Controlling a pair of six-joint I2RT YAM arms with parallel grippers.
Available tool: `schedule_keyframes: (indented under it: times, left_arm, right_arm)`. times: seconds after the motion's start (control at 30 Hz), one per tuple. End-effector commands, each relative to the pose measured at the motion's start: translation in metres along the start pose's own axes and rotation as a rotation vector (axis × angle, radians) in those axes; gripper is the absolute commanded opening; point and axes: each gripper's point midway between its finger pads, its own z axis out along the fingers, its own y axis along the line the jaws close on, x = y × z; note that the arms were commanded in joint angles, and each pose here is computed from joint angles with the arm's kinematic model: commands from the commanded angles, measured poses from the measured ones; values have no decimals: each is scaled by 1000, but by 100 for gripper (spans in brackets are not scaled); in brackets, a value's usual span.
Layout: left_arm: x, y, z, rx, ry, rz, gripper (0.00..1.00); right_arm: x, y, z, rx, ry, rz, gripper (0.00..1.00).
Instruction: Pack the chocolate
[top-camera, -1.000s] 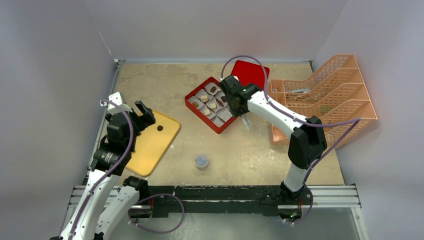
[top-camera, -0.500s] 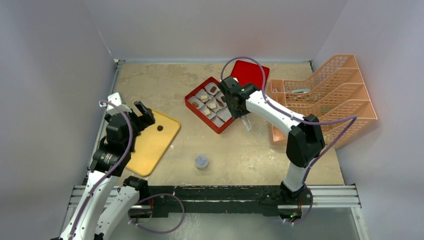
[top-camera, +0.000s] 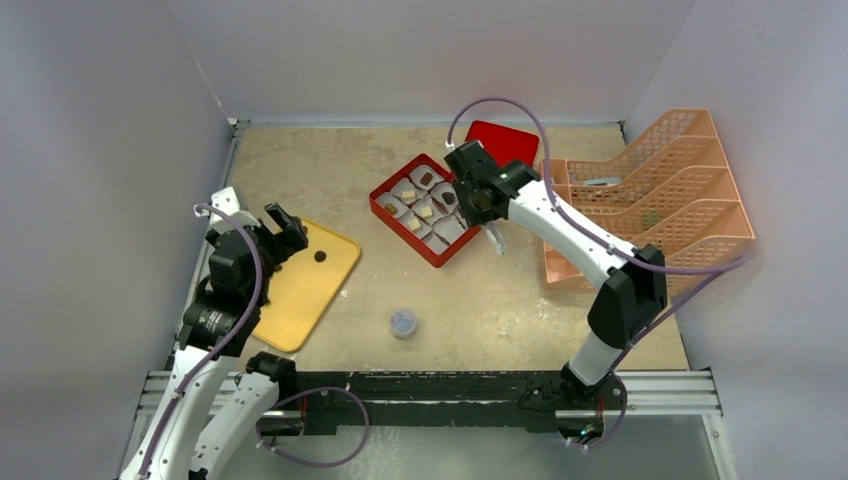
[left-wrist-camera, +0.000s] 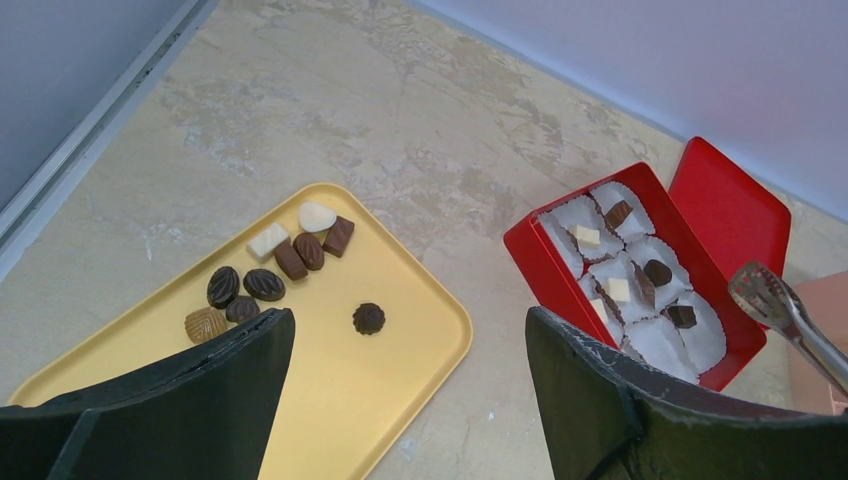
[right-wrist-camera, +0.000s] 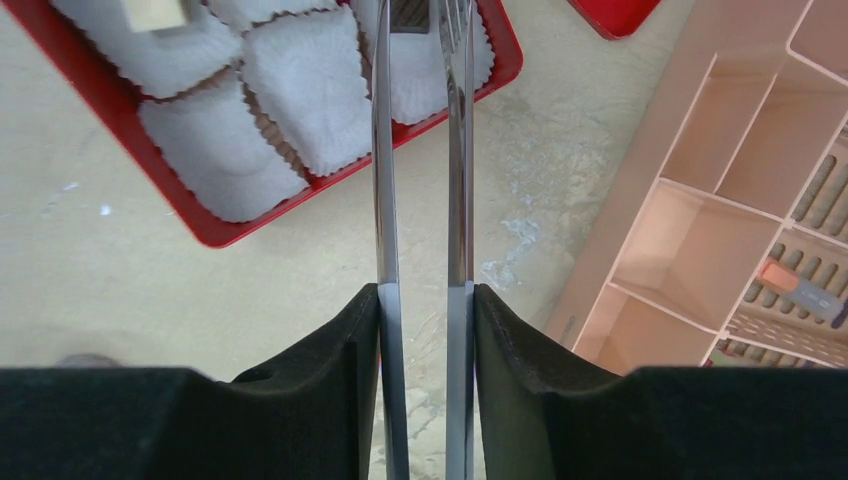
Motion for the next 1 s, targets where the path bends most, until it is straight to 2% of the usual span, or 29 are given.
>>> schedule_keyframes:
  times: [0.0, 0.33, 0.73, 0.97]
  left_arm:
    - [-26, -2, -8, -2, -76, -27, 84]
    - [-72, -1, -34, -4, -184, -75, 84]
    - [-111, 1, -66, 15, -293, -153, 84]
    - [-118, 3, -75, 20, -316, -173, 84]
  right_arm:
    - [-35, 2, -40, -92, -154, 56, 38]
    - [-60, 50, -68, -183, -315, 0, 40]
    - [-69, 163, -86, -341, -454, -192, 40]
    - [-63, 222, -69, -415, -470, -284, 40]
